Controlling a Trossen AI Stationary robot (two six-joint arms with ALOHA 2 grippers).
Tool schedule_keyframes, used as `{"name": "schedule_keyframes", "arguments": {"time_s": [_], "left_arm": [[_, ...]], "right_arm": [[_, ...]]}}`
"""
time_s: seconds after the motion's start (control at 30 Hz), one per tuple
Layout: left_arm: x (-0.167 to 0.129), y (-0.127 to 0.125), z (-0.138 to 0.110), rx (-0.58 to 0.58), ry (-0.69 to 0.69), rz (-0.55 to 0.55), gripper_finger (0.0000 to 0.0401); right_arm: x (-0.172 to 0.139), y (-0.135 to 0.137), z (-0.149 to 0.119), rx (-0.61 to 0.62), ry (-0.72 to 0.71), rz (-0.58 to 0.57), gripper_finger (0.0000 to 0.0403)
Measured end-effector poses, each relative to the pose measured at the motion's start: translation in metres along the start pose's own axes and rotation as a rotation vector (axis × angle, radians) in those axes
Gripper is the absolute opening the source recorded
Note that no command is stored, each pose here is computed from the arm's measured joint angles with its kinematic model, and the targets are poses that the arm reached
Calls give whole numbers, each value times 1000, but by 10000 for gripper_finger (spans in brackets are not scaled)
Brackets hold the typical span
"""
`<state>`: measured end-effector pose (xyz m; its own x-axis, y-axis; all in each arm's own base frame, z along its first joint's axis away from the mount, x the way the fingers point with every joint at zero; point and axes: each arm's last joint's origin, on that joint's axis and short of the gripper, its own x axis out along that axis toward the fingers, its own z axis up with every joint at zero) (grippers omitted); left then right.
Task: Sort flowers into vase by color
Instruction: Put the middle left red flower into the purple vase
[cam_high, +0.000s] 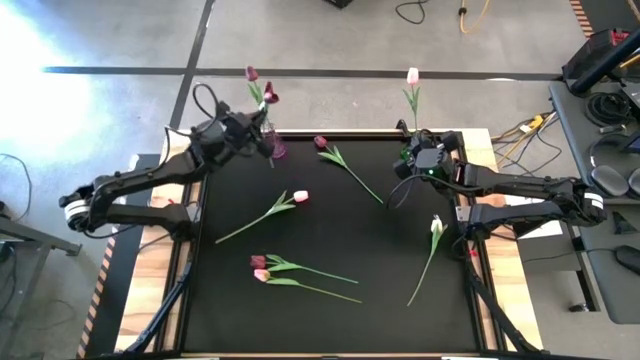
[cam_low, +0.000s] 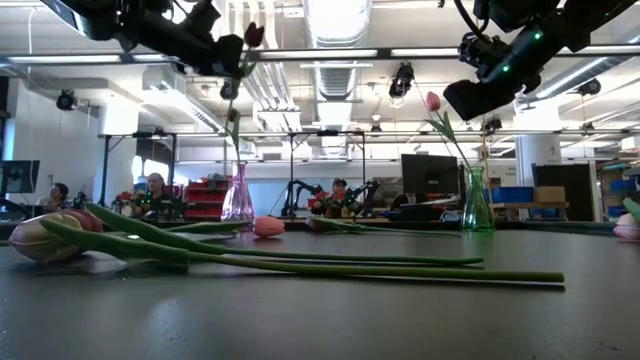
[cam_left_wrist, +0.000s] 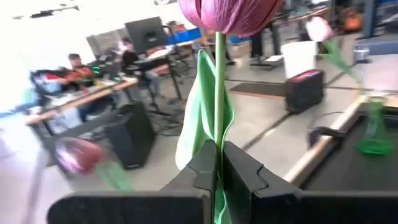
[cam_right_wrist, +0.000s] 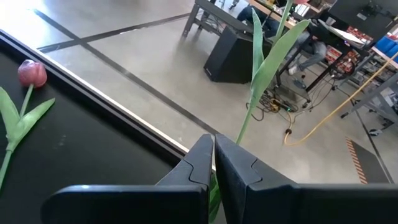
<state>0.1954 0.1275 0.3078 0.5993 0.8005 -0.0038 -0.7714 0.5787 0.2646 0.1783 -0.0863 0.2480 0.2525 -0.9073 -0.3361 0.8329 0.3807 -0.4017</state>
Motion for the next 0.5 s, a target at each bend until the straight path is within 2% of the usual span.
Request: {"name": "schedule_keyframes", "arguments": {"time_s": [0.17,0.3,0.5], "left_arm": [[9,18,20,59,-72,59,0],[22,33,31,79,-124,62,0],[46,45,30,116,-127,52,0]], "right_arm": [[0,0,0,4,-3,0,13],[0,0,0,4,-3,0,13],[0,0,0,4,-3,0,13]]}}
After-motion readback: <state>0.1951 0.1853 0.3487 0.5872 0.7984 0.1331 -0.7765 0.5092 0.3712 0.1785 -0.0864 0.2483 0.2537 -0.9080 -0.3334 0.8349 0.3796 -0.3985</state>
